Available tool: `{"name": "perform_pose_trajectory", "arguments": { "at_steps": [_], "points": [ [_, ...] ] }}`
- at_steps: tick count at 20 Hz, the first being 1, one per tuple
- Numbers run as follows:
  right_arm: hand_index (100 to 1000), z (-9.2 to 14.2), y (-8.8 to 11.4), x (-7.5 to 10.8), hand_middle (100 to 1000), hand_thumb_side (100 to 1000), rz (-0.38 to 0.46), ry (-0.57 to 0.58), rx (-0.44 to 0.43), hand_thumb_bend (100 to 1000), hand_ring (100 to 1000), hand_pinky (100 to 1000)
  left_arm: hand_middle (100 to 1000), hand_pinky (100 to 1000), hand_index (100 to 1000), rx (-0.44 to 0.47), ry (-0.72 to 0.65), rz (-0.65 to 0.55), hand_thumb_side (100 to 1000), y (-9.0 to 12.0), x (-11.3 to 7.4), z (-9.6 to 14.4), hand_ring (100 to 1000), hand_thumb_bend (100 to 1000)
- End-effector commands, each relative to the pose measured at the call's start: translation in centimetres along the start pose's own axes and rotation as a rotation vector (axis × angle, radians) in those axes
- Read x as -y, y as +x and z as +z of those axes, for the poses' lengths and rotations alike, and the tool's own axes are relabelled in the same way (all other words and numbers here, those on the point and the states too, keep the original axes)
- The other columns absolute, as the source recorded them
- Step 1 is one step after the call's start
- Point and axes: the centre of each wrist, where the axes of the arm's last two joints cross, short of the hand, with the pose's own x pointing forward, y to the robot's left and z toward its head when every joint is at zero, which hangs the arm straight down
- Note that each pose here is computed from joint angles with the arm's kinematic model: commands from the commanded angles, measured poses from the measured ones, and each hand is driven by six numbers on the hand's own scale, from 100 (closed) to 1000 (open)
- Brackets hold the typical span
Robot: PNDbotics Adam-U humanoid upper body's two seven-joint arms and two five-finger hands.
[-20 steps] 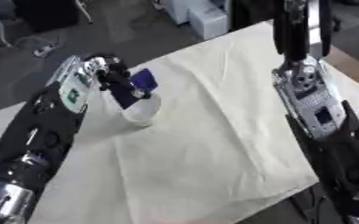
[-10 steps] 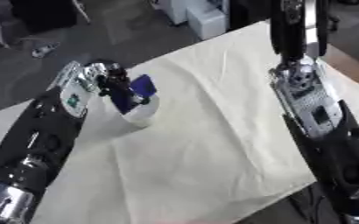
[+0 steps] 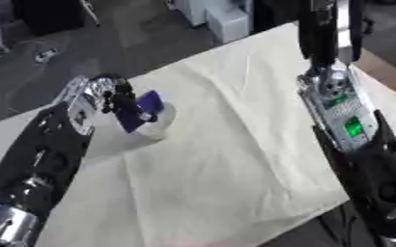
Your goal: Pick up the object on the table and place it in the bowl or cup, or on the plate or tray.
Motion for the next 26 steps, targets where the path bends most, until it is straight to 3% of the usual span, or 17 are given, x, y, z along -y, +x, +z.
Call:
{"name": "perform_pose_trajectory", "arguments": {
  "at_steps": [1, 26],
  "points": [
    [669, -0.8, 0.6, 0.1, 553, 897, -0.001, -0.003, 0.037, 100, 543, 518, 298, 100, 332, 0.002, 0.038, -0.006, 279, -0.1, -1.1, 0.4, 240, 543],
    [668, -1.1, 0.8, -0.3, 553, 896, -0.017, 0.003, 0.047, 100, 543, 518, 297, 100, 325, 0.006, 0.131, -0.057, 281, 0.1, -2.3, 0.6, 246, 541]
  ]
}}
